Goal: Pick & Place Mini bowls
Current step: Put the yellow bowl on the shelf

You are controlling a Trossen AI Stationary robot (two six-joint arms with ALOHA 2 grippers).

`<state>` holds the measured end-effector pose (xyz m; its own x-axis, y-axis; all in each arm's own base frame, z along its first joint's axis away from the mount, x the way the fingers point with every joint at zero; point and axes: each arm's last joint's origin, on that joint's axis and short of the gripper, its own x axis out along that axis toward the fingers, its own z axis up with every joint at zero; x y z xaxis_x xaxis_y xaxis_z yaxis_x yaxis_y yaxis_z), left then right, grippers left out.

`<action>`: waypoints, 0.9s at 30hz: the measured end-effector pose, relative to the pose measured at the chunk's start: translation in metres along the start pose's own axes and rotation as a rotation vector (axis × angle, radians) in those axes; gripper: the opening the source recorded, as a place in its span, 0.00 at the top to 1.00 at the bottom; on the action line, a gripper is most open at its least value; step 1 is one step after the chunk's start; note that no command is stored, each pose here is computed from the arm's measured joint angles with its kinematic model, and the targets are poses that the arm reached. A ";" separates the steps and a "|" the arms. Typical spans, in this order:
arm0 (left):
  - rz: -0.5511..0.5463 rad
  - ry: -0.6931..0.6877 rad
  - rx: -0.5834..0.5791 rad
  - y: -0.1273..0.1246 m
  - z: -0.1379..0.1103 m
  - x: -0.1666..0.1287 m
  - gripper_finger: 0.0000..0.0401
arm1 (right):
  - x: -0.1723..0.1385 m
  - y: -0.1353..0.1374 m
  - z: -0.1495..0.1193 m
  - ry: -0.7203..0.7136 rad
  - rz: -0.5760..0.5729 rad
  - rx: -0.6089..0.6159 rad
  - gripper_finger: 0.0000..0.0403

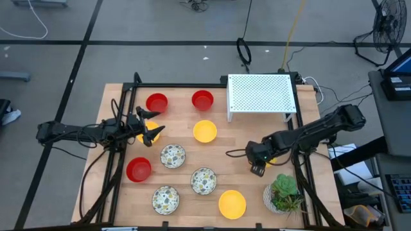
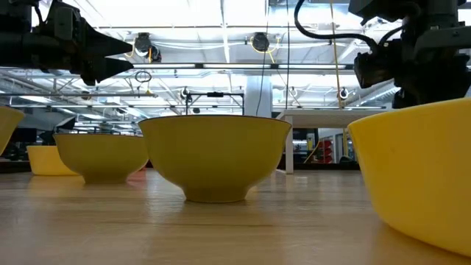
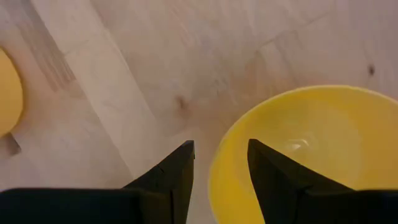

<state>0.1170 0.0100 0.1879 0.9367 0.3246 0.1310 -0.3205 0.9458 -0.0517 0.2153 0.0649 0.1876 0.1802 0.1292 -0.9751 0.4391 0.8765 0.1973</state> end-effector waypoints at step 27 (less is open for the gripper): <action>0.000 0.000 0.000 0.000 0.000 0.000 0.13 | 0.025 -0.002 0.004 0.051 -0.146 -0.087 0.98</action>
<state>0.1170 0.0100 0.1879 0.9367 0.3246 0.1310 -0.3205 0.9458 -0.0518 0.2218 0.0645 0.1636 0.0743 0.0195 -0.9970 0.3793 0.9241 0.0463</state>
